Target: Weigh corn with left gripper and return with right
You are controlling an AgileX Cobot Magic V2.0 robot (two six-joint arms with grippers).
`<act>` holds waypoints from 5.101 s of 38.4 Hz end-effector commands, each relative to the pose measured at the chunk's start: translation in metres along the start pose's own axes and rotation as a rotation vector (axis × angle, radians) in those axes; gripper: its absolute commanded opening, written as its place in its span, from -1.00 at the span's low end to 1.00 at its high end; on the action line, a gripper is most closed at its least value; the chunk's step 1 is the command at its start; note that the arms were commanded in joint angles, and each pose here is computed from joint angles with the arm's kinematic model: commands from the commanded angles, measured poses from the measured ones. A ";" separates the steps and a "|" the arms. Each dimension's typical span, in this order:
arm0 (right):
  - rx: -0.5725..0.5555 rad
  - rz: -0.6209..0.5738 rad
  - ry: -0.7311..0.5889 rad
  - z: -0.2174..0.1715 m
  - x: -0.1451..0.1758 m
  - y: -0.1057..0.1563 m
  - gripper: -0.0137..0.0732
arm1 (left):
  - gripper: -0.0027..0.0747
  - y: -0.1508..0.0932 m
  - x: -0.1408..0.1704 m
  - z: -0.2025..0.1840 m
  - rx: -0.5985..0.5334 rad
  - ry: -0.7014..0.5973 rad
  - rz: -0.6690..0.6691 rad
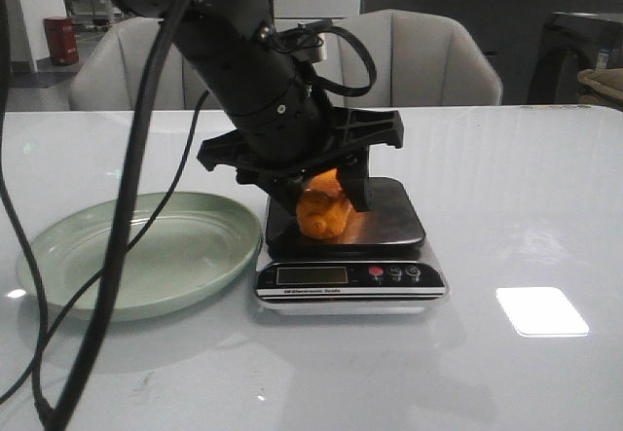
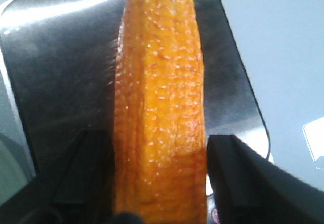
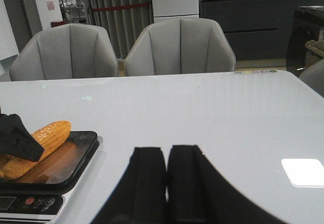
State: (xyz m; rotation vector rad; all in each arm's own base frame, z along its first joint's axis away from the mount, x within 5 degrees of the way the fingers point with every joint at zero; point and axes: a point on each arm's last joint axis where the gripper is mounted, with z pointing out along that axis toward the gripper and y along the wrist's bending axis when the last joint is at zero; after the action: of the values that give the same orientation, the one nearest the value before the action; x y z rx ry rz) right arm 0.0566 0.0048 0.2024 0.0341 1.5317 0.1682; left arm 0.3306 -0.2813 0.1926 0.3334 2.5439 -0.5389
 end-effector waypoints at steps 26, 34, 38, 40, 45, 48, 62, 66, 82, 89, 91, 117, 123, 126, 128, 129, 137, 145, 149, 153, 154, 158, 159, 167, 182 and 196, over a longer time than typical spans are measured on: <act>-0.005 -0.021 -0.094 -0.002 -0.005 0.000 -0.30 | 0.32 0.005 0.023 -0.185 0.048 -0.305 0.165; -0.005 -0.021 -0.094 -0.002 -0.005 0.000 -0.30 | 0.32 0.025 0.066 -0.228 0.050 -0.363 0.194; -0.005 -0.021 -0.094 -0.002 -0.005 0.000 -0.30 | 0.32 0.037 0.092 -0.243 0.058 -0.401 0.206; -0.005 -0.021 -0.094 -0.002 -0.005 0.000 -0.30 | 0.31 0.043 0.105 -0.248 0.061 -0.420 0.213; -0.005 -0.021 -0.094 -0.002 -0.005 0.000 -0.30 | 0.23 0.059 0.138 -0.261 0.077 -0.469 0.218; -0.005 -0.021 -0.094 -0.002 -0.005 0.000 -0.30 | 0.10 0.067 0.155 -0.270 0.090 -0.505 0.219; -0.005 -0.021 -0.094 -0.002 -0.005 0.000 -0.30 | -0.61 0.093 0.211 -0.302 0.110 -0.640 0.253; -0.005 -0.021 -0.094 -0.002 -0.005 0.000 -0.30 | -0.61 0.096 0.217 -0.309 0.123 -0.680 0.251; -0.027 -0.023 -0.166 -0.004 -0.049 0.007 -0.30 | -0.61 0.100 0.223 -0.310 0.101 -0.654 0.255; -0.007 -0.032 0.013 0.015 -0.090 0.012 -0.30 | -0.61 0.100 0.223 -0.310 0.101 -0.654 0.255; 0.002 -0.032 0.090 0.021 -0.100 0.013 -0.30 | -0.61 0.100 0.223 -0.310 0.101 -0.654 0.255; -0.166 0.045 0.312 0.088 -0.107 0.044 0.70 | -0.61 0.100 0.223 -0.310 0.101 -0.654 0.255; -0.239 0.014 0.471 0.117 -0.117 0.068 0.71 | -0.61 0.100 0.223 -0.310 0.101 -0.654 0.255; -0.265 -0.003 0.540 0.135 -0.118 0.081 0.71 | -0.61 0.100 0.223 -0.310 0.101 -0.654 0.255; -0.288 -0.009 0.573 0.151 -0.119 0.092 0.71 | -0.61 0.100 0.223 -0.310 0.101 -0.654 0.255; -0.298 -0.008 0.577 0.156 -0.121 0.097 0.71 | -0.61 0.100 0.223 -0.310 0.101 -0.654 0.255; -0.381 0.010 0.654 0.194 -0.114 0.140 0.71 | -0.61 0.100 0.223 -0.310 0.101 -0.654 0.255; -0.390 -0.012 0.757 0.232 -0.103 0.166 0.71 | -0.61 0.100 0.223 -0.310 0.101 -0.654 0.255; -0.368 0.024 0.804 0.251 -0.101 0.177 0.71 | -0.61 0.100 0.223 -0.310 0.101 -0.654 0.255; -0.348 0.041 0.860 0.270 -0.096 0.186 0.71 | -0.61 0.100 0.223 -0.310 0.101 -0.654 0.255; -0.345 0.044 0.867 0.274 -0.096 0.189 0.71 | -0.61 0.100 0.223 -0.310 0.101 -0.654 0.255; -0.337 0.048 0.917 0.291 -0.084 0.197 0.71 | -0.61 0.100 0.223 -0.310 0.101 -0.654 0.255; -0.334 0.045 0.931 0.293 -0.080 0.198 0.71 | -0.61 0.100 0.223 -0.310 0.101 -0.654 0.255; -0.234 0.137 1.015 0.311 -0.061 0.202 0.71 | -0.61 0.100 0.223 -0.310 0.101 -0.654 0.255; 0.059 0.130 1.186 0.333 -0.009 0.210 0.71 | -0.61 0.100 0.223 -0.310 0.102 -0.653 0.256; 0.048 0.117 1.199 0.342 -0.006 0.226 -0.34 | -0.61 0.100 0.223 -0.310 0.102 -0.653 0.256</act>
State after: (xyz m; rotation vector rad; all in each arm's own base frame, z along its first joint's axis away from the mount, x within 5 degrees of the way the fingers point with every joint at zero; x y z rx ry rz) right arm 0.3776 0.2536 0.2079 0.0859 2.8473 0.1933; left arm 0.0419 -0.0275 0.2740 0.4412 1.9038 -0.5345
